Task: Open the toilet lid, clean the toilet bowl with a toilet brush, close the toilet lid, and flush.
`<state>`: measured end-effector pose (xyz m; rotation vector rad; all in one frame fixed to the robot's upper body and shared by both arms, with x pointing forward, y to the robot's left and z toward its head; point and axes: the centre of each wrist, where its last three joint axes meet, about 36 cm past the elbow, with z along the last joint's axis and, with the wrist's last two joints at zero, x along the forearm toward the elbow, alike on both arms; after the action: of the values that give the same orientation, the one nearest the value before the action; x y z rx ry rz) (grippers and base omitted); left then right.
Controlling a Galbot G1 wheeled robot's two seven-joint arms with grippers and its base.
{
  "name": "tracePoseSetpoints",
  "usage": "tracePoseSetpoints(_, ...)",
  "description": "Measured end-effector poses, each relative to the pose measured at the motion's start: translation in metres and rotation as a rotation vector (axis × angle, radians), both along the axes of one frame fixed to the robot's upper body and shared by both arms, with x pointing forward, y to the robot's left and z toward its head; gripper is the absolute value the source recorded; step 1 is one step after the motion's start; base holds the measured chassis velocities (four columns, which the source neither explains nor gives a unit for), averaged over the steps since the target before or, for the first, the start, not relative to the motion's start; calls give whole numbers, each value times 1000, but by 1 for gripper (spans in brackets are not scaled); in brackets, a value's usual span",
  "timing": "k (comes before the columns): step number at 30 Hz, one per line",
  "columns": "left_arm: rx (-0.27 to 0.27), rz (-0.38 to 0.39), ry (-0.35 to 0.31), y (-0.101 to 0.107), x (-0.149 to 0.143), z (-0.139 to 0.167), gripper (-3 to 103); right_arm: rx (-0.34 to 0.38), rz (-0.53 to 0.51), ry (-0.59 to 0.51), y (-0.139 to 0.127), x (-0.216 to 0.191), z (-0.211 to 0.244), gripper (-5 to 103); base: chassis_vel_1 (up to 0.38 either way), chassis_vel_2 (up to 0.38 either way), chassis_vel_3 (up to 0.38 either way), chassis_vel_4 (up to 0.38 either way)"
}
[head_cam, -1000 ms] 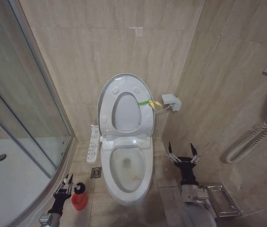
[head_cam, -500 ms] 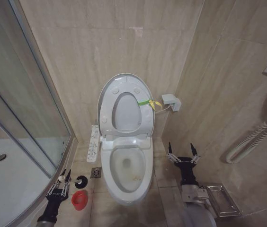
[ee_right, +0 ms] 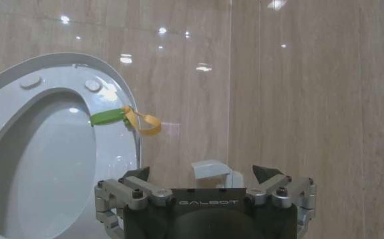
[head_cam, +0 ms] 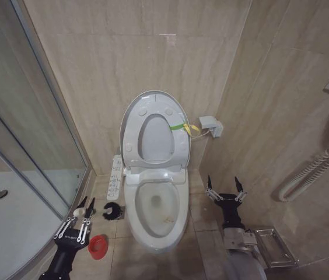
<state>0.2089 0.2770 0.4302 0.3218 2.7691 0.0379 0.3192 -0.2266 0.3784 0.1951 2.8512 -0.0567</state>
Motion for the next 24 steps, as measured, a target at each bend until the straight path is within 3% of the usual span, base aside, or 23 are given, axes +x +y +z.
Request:
tracePoseSetpoints(5, 0, -59, -49, -3, 11, 16, 23, 0, 0, 0, 0, 0, 0, 100, 0, 0, 0, 0)
tracePoseSetpoints(13, -39, -160, -52, 10, 43, 10, 23, 0, 0, 0, 0, 0, 0, 100, 0, 0, 0, 0)
tracePoseSetpoints(17, -36, -230, -47, 22, 78, -3, 23, 0, 0, 0, 0, 0, 0, 100, 0, 0, 0, 0)
tracePoseSetpoints(22, -50, -282, -52, 24, 107, -15, 23, 0, 0, 0, 0, 0, 0, 100, 0, 0, 0, 0)
tracePoseSetpoints(24, -56, -316, -67, 23, 131, -24, 23, 0, 0, 0, 0, 0, 0, 100, 0, 0, 0, 0)
